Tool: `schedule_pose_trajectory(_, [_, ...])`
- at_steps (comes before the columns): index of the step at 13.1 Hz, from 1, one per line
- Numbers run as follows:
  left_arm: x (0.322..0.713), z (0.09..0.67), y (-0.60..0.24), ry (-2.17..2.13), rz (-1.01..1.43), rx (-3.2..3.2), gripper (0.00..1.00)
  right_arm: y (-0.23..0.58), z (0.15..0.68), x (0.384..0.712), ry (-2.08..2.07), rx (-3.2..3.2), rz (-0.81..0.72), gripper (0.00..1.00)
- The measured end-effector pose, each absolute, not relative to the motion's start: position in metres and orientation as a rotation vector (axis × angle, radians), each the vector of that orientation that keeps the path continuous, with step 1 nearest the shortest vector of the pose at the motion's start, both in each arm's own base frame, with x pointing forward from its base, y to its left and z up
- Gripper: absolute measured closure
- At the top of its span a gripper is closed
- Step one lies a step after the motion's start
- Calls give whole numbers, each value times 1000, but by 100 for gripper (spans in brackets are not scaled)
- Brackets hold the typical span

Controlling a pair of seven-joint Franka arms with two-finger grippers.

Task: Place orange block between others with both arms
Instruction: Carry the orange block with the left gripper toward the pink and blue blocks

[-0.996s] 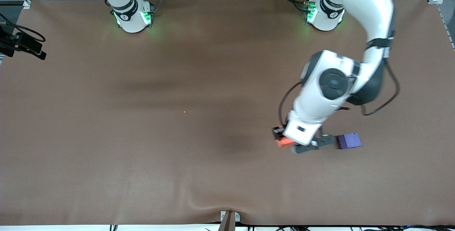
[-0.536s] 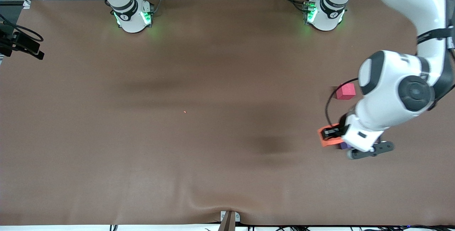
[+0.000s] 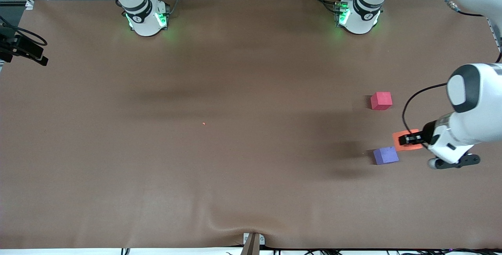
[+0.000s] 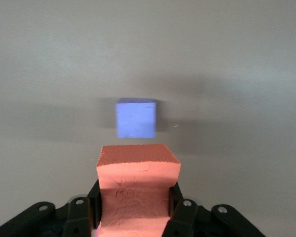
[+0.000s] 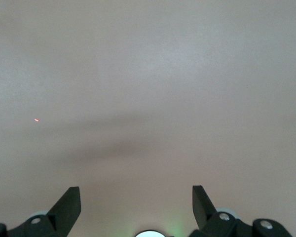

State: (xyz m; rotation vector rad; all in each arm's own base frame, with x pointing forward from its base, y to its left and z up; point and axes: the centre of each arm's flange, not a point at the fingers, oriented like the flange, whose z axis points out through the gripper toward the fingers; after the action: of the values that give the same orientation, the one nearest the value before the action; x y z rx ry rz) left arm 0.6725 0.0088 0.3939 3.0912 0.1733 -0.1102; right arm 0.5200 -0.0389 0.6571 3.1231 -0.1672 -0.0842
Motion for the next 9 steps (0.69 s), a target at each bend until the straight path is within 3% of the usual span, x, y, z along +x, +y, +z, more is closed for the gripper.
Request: schedule_pose_trajectory(9, [618,295,52,96,-52,3082,47,-39,657,520,-166,3123,-87,0])
